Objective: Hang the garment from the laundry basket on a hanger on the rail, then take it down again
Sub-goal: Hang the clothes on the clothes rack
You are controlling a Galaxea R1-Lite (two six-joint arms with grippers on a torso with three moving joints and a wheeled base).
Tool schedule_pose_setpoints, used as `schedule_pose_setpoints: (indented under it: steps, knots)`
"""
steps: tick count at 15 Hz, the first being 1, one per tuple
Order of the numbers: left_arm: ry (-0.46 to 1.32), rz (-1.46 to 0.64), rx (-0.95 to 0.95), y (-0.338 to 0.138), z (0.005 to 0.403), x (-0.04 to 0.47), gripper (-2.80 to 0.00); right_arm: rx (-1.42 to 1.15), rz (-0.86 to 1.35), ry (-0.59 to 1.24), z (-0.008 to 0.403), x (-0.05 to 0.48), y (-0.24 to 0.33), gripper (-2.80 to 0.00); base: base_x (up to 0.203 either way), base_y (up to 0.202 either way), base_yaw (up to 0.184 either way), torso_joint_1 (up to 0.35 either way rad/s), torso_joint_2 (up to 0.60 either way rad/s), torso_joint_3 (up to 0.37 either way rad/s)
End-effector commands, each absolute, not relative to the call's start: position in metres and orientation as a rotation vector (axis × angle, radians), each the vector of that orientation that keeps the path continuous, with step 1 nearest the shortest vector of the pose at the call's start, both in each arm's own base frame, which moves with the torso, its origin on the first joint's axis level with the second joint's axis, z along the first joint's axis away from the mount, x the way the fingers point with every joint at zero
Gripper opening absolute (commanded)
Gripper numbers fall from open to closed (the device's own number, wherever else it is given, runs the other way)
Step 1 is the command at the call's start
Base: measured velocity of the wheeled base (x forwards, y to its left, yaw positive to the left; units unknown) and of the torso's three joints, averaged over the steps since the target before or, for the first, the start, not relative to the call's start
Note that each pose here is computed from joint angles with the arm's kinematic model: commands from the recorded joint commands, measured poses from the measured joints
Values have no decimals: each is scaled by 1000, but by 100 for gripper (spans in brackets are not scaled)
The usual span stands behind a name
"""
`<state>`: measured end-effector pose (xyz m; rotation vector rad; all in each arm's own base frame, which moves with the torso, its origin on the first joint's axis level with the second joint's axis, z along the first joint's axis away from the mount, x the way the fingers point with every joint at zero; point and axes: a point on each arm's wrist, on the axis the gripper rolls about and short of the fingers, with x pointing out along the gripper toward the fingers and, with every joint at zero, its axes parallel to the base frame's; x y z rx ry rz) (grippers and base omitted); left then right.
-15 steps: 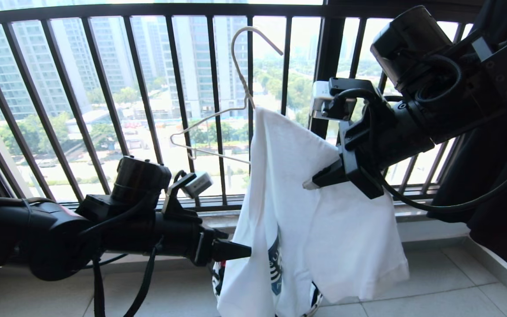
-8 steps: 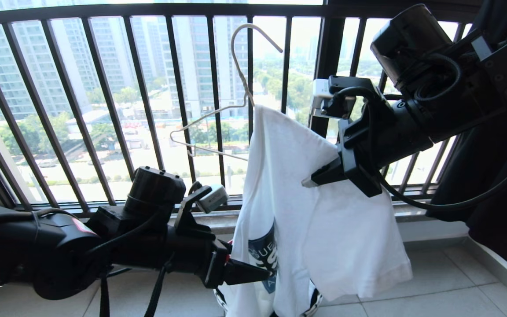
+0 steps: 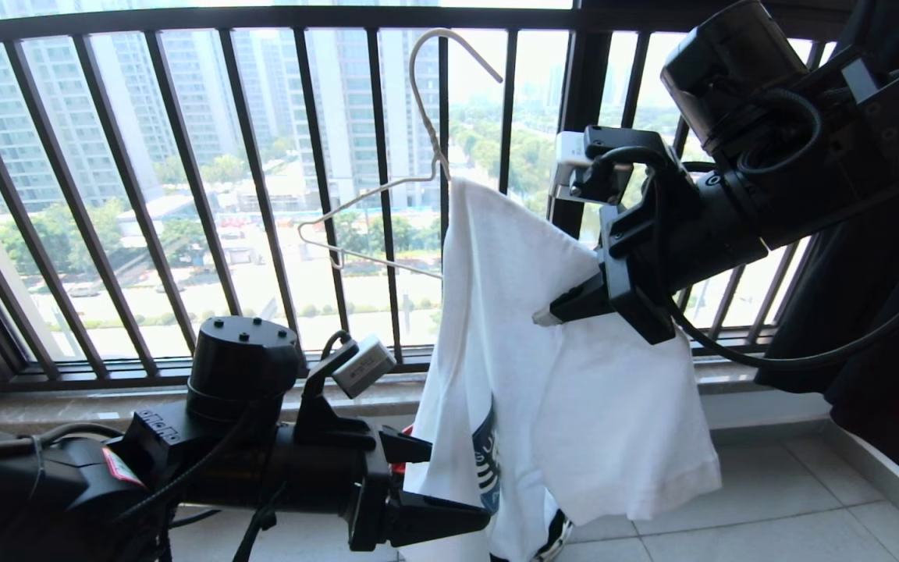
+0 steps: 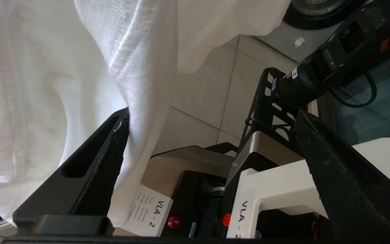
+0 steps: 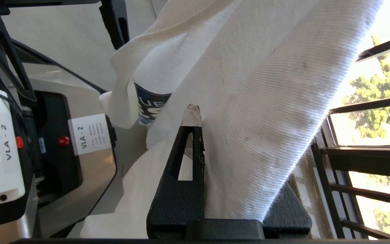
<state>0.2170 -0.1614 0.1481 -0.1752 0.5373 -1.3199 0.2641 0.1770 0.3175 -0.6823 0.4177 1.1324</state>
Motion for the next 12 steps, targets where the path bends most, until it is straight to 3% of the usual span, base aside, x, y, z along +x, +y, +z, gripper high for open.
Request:
schedule_pose_setpoints:
  steps: [1,12]
  knots:
    - [547,-1327,-181,-162,143,217,0,-685,1138,414,319,262,176,-280,0,0,0,0,0,0]
    - [561,-1311,-286,-182,126,227,0,-677,1144,348,323,263,185,-280,0,0,0,0,0,0]
